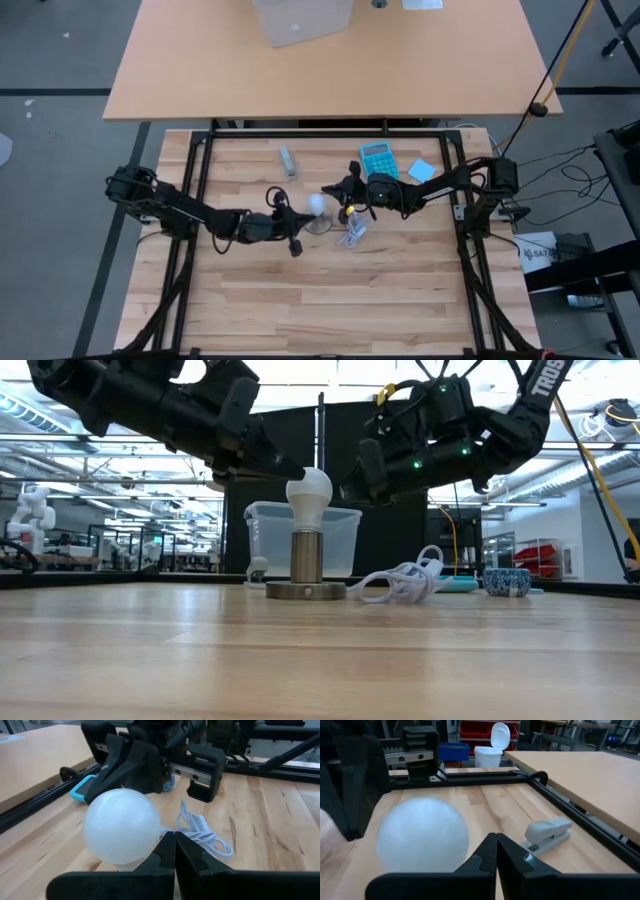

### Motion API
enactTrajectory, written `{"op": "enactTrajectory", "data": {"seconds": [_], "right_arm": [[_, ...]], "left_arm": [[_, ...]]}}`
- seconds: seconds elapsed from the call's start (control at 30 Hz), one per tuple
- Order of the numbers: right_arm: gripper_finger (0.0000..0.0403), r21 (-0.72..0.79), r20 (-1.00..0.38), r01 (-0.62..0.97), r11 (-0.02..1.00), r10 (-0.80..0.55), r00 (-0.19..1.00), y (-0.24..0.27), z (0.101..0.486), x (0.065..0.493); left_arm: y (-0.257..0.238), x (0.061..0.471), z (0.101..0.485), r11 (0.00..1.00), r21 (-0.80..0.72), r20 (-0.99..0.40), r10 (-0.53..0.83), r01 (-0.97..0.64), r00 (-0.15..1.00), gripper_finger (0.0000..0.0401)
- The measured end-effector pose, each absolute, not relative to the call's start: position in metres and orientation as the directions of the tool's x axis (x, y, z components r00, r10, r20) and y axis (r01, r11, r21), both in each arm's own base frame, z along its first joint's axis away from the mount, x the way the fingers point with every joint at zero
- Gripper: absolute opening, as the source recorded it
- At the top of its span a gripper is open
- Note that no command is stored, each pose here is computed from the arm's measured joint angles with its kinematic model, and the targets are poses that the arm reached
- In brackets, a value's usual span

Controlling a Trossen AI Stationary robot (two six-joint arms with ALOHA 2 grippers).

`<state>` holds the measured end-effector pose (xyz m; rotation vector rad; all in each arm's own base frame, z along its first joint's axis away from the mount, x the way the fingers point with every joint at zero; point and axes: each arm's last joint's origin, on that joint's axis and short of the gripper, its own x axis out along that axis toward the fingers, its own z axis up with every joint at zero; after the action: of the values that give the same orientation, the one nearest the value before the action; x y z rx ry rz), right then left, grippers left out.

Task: Screw lightbulb
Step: Insert the white lightbulb into the desk lamp

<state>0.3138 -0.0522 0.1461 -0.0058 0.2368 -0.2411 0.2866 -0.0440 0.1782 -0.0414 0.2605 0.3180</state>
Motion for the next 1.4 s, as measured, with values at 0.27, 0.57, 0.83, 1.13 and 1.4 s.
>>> {"op": "enactTrajectory", "data": {"seconds": [0.27, 0.57, 0.83, 1.13, 1.4], "right_arm": [[0.0, -0.03, -0.234, 0.204, 0.979, -0.205, 0.95, -0.044, 0.146, 0.315], [0.0, -0.037, -0.244, 0.213, 0.976, -0.216, 0.945, -0.037, 0.145, 0.316], [0.0, -0.048, -0.253, 0.225, 0.973, -0.23, 0.94, -0.031, 0.144, 0.316], [0.0, -0.065, -0.26, 0.233, 0.97, -0.242, 0.935, -0.024, 0.143, 0.316], [0.0, -0.074, -0.261, 0.239, 0.968, -0.25, 0.932, -0.017, 0.143, 0.316]], "left_arm": [[-0.042, 0.287, 0.178, 0.947, 0.004, -0.267, 0.312, -0.323, 0.912, 0.0], [-0.038, 0.286, 0.176, 0.936, -0.007, -0.283, 0.336, -0.352, 0.898, 0.0], [-0.037, 0.285, 0.172, 0.925, -0.004, -0.318, 0.358, -0.379, 0.878, 0.0], [-0.036, 0.284, 0.17, 0.92, 0.002, -0.336, 0.37, -0.392, 0.866, 0.0], [-0.035, 0.282, 0.167, 0.91, 0.011, -0.359, 0.391, -0.415, 0.848, 0.0]]}}
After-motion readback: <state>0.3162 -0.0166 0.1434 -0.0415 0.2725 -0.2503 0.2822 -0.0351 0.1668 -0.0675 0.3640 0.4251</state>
